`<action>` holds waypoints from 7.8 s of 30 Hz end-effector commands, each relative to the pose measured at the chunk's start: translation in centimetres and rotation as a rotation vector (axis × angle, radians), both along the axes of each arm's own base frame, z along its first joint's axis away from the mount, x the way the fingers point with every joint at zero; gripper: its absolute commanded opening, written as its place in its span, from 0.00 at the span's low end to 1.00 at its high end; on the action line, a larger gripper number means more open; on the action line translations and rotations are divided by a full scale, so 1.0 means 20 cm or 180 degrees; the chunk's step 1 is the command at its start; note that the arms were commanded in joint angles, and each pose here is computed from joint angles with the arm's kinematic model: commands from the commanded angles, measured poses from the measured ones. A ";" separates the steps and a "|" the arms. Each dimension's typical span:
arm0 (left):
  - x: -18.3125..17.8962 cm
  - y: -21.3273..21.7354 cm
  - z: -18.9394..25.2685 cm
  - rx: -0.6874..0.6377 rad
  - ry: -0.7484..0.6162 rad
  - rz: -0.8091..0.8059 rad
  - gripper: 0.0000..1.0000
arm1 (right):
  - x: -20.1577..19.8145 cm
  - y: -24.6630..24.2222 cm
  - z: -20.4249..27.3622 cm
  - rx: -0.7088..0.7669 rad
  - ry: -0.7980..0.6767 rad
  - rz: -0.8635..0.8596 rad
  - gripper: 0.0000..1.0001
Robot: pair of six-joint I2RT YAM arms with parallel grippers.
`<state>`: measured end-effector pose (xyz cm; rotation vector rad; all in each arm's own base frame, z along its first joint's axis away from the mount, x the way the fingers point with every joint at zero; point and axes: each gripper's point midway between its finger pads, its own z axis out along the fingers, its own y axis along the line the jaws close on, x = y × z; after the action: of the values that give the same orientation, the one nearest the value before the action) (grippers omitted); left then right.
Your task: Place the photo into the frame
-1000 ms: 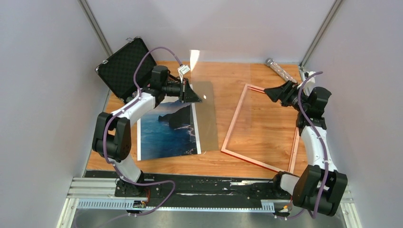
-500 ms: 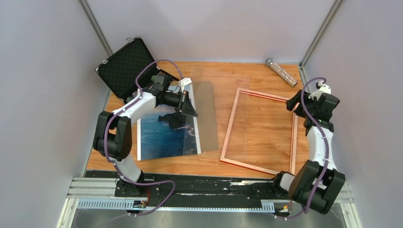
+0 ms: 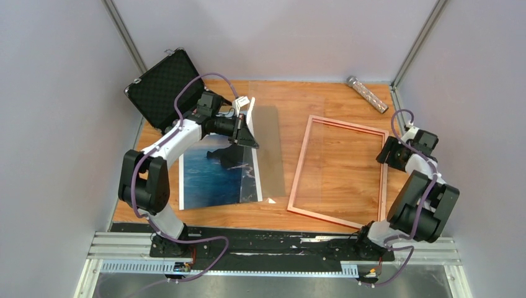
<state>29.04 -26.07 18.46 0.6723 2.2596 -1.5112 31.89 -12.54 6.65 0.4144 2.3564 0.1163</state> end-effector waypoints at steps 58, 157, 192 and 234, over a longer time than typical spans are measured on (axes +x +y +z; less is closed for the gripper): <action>0.19 -0.14 0.35 -0.1010 0.0184 0.0119 0.00 | 0.55 0.63 -0.20 0.0936 0.0266 0.0757 0.11; 0.26 -0.53 -0.15 -0.0671 0.0778 -0.0359 0.00 | 0.30 0.36 0.10 0.0875 -0.0220 0.0583 0.56; 0.28 -0.53 -0.21 -0.0572 0.0747 -0.0373 0.00 | 0.35 0.52 -0.12 0.0737 0.0184 0.0875 0.40; 0.29 -0.53 -0.34 -0.0345 0.0759 -0.0360 0.00 | 0.34 0.53 -0.14 0.0787 0.0216 0.0905 0.19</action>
<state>35.02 -35.77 9.58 0.5227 2.4224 -1.7678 37.60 -1.30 3.40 0.2312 2.4914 0.5773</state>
